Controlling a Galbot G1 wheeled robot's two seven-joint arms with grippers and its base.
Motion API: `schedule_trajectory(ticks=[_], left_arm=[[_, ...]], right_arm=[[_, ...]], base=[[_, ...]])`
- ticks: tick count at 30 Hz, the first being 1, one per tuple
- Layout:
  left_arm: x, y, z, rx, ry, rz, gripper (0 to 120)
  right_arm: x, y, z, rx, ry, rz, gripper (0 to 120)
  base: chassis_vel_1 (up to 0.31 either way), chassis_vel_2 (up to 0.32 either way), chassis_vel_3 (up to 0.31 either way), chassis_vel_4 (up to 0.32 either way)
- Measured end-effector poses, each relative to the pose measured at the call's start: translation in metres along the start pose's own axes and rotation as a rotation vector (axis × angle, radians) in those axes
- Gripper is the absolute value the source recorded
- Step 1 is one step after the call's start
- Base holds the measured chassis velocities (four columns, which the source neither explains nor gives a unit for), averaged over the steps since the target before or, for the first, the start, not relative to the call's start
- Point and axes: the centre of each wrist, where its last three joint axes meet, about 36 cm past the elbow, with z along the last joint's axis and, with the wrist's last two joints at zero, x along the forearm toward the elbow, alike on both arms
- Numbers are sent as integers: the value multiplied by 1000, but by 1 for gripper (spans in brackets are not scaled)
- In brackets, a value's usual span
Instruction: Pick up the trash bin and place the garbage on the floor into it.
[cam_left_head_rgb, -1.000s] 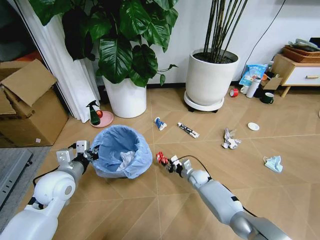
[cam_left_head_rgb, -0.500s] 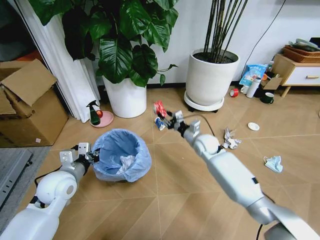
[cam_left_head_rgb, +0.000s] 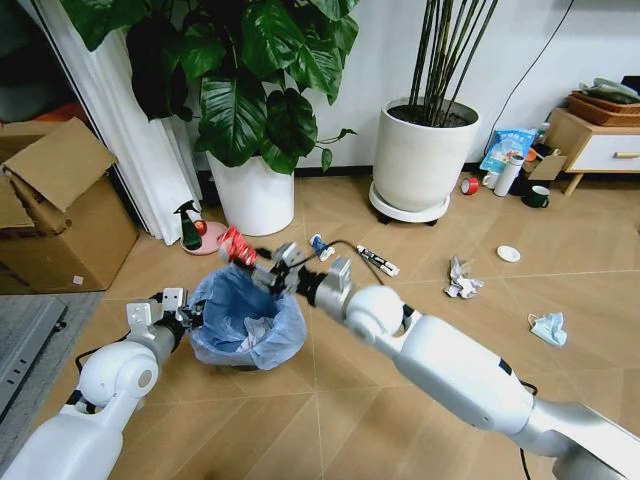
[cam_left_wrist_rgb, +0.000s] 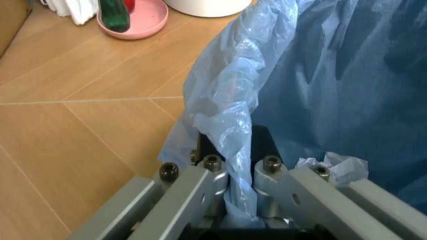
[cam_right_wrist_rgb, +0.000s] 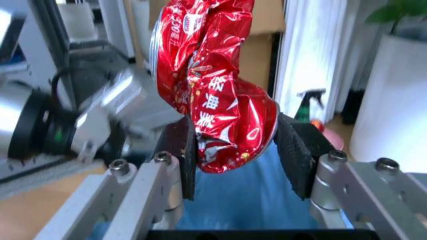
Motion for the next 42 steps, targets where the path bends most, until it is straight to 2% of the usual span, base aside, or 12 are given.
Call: schedule_trajectory(ticks=[3, 6, 9, 12, 15, 17, 23, 24, 28, 29, 32, 42], left_arm=[[1, 0, -1, 1, -2, 0, 0], [1, 0, -1, 2, -4, 0, 0], [2, -1, -2, 2, -8, 1, 0], [2, -1, -3, 2, -9, 2, 0], [3, -1, -4, 2, -15, 2, 0], [4, -1, -5, 2, -18, 1, 0], [8, -2, -4, 6, -25, 2, 0], [8, -2, -4, 6, -25, 2, 0], [10, -4, -5, 7, -33, 6, 0], [10, -4, -5, 7, -33, 6, 0], [11, -5, -6, 4, -39, 9, 0], [14, -8, -2, 3, -39, 16, 0]], right_arm=[[-3, 5, 9, -9, 24, 6, 52], [-4, 5, 12, -8, 29, 9, 59], [-4, 3, 12, -5, 28, 19, 76], [-4, 2, 12, -4, 24, 25, 79], [-9, 2, 2, -19, -14, 98, 94], [-11, 1, -3, -29, -27, 141, 98], [5, -25, -16, -63, -48, 404, 100], [5, -25, -16, -63, -48, 404, 100], [43, -58, -8, -53, -38, 597, 100], [43, -58, -8, -53, -38, 597, 100], [91, -82, 22, -16, 33, 740, 100], [176, -83, 76, -43, 135, 872, 100]], base=[[0, 0, 0, 0], [0, 0, 0, 0], [0, 0, 0, 0], [0, 0, 0, 0], [0, 0, 0, 0], [0, 0, 0, 0], [0, 0, 0, 0], [0, 0, 0, 0], [0, 0, 0, 0], [0, 0, 0, 0], [0, 0, 0, 0], [0, 0, 0, 0]])
